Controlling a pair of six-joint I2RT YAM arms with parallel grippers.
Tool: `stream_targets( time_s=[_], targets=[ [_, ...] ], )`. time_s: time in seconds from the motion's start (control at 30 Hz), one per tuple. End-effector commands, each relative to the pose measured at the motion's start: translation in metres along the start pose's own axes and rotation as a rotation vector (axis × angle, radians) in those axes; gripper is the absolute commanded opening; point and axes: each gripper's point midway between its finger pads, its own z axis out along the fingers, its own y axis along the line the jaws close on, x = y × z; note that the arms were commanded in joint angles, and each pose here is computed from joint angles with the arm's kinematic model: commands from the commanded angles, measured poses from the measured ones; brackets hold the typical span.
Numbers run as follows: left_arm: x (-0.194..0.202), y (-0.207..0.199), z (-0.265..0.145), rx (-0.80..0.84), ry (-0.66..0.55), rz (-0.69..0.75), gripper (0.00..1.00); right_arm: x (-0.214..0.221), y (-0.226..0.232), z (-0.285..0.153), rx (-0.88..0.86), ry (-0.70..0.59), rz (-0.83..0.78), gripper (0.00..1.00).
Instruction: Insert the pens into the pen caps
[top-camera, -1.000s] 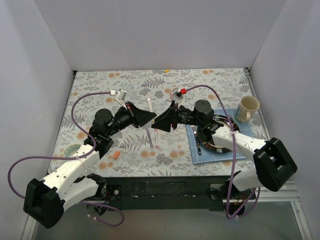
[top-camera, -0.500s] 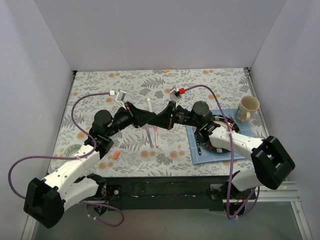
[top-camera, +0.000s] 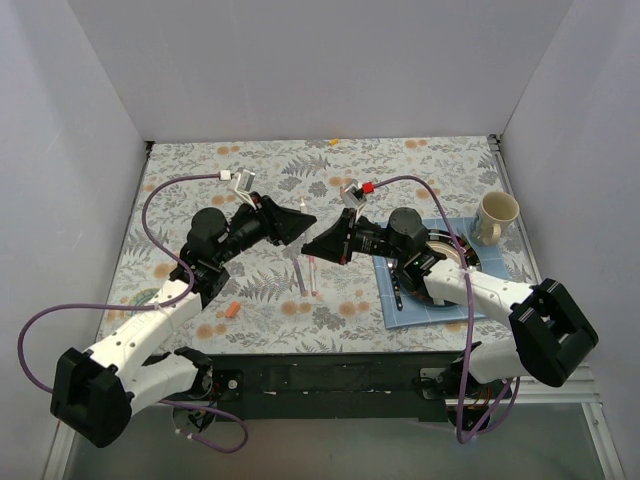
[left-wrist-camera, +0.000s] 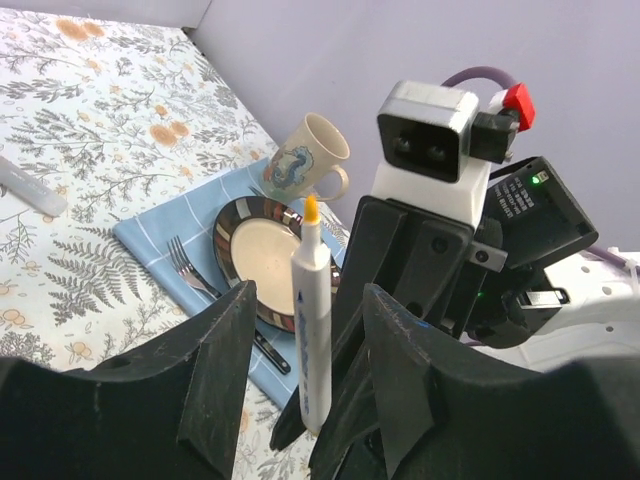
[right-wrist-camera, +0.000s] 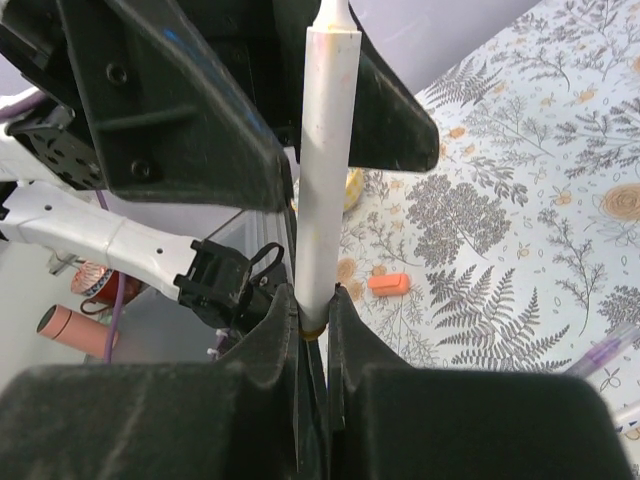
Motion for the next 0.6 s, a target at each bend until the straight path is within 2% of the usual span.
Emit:
stream_targets(
  time_s=[0.0,0.03,0.1,0.13,0.17,0.2,0.23,0.27,0.37,0.47,0.53,0.57],
  targets=[
    [-0.012,-0.01,0.005,0.028,-0.017,0.044,0.43,0.001,0.009,-0.004,-0.031,0.011,-0.024,0.01],
    [-0.012,-0.01,0.005,0.029,-0.016,0.045,0.39,0.002,0.008,-0.005,-0.025,0.013,-0.02,0.01],
    [-0.012,-0.013,0.005,0.048,-0.012,0.046,0.25,0.003,0.006,-0.006,-0.016,0.012,-0.02,0.01],
    [-0.011,-0.013,0.005,0.05,-0.01,0.043,0.07,0.005,0.004,-0.006,-0.011,0.014,-0.015,0.01],
    [-0.01,-0.012,0.006,0.048,-0.008,0.042,0.01,0.004,0.005,-0.006,-0.012,0.013,-0.015,0.01],
    [-0.009,-0.012,0.006,0.048,-0.005,0.036,0.0,0.003,0.004,-0.007,-0.005,0.009,-0.015,0.03],
    [-0.01,-0.011,0.006,0.046,-0.006,0.033,0.0,0.004,0.005,-0.007,-0.004,0.008,-0.011,0.1],
    [-0.009,-0.012,0.007,0.051,-0.007,0.032,0.0,0.002,0.005,-0.007,-0.001,0.001,-0.007,0.28],
    [-0.01,-0.012,0.008,0.058,-0.022,0.012,0.0,-0.002,0.005,-0.01,0.02,-0.033,0.015,0.53],
    [-0.01,-0.014,0.009,0.076,-0.029,-0.008,0.0,-0.011,0.006,-0.011,0.02,-0.083,0.004,0.57],
    [-0.009,-0.013,0.011,0.082,-0.028,-0.018,0.0,-0.013,0.008,-0.01,0.013,-0.089,0.002,0.54],
    [-0.01,-0.014,0.011,0.087,-0.031,-0.02,0.0,-0.013,0.008,-0.01,0.012,-0.09,0.001,0.47]
  ],
)
